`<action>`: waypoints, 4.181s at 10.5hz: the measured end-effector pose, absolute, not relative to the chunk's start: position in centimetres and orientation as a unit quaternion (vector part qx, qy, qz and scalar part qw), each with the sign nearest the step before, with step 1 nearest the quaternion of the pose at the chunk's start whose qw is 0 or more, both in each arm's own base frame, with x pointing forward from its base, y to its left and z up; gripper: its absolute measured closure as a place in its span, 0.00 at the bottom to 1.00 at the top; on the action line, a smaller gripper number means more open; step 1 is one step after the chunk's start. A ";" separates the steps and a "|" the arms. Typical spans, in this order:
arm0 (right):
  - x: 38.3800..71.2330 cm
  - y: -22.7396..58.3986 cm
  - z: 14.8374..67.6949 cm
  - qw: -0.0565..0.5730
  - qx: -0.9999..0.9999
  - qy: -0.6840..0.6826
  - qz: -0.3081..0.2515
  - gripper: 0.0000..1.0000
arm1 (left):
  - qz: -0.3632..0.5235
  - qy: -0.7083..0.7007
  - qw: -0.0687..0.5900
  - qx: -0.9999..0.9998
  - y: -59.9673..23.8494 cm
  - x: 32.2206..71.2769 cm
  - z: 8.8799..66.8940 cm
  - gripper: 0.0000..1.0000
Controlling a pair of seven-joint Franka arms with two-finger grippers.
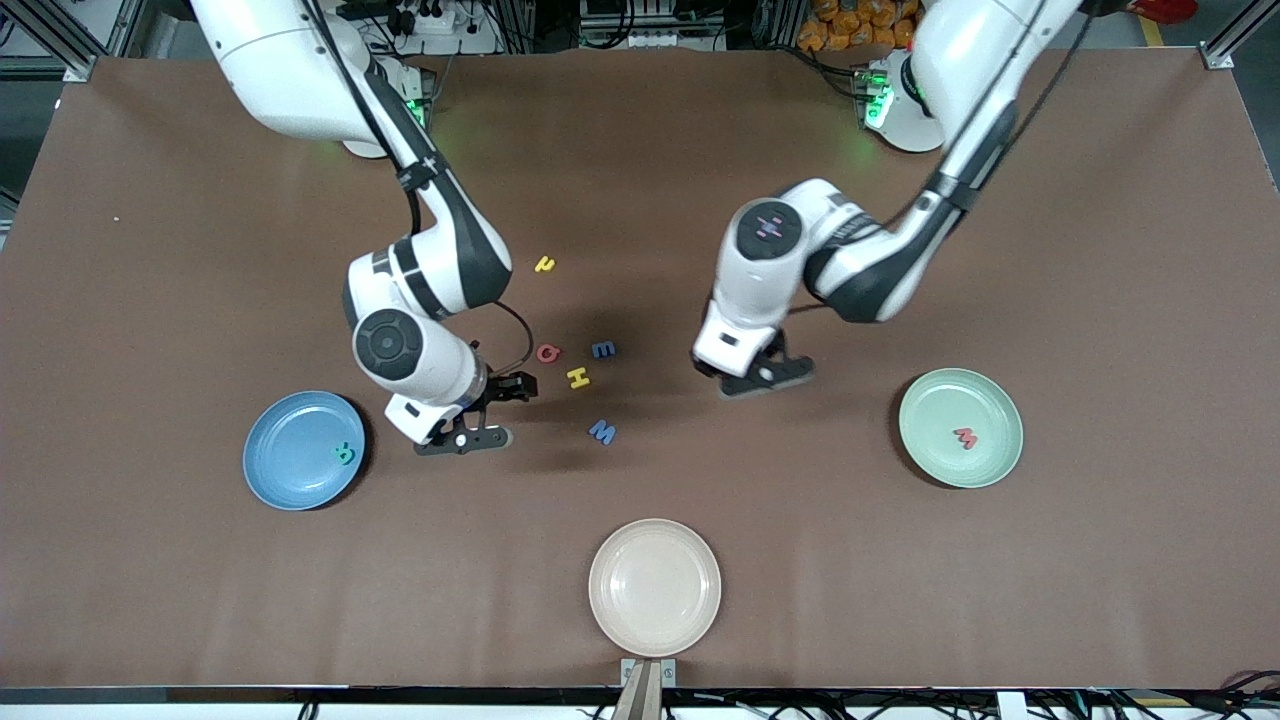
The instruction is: Sort uppercase to blue plate, lowercase to green plate
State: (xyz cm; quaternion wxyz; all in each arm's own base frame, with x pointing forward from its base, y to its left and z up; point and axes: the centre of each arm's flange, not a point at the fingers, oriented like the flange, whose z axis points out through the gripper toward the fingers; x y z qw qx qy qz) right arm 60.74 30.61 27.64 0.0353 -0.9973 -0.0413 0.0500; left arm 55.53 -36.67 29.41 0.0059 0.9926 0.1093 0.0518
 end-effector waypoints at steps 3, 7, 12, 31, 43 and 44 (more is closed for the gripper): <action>58.5 33.4 25.6 0.039 -0.998 -0.037 0.026 0.00 | 0.042 0.066 -0.009 0.997 -25.9 60.9 28.4 0.74; 54.6 35.9 21.7 0.038 -0.998 -0.040 0.011 0.00 | 0.018 -0.011 -0.017 1.000 -12.7 64.6 26.1 0.74; 52.3 38.6 19.0 0.011 -0.999 -0.032 -0.002 0.00 | -0.005 -0.013 0.002 1.000 -7.2 65.9 22.0 0.63; 53.1 39.8 17.9 0.007 -0.999 -0.043 -0.022 0.56 | -0.007 -0.032 -0.014 0.999 -10.8 66.0 29.7 0.00; 65.3 12.6 25.2 -0.014 -0.988 -0.156 0.007 0.65 | -0.018 -0.087 0.017 0.996 -29.4 60.3 32.9 0.00; 65.9 9.1 25.3 -0.014 -0.984 -0.178 0.006 0.65 | -0.018 -0.107 0.017 0.994 -31.6 59.4 32.9 0.00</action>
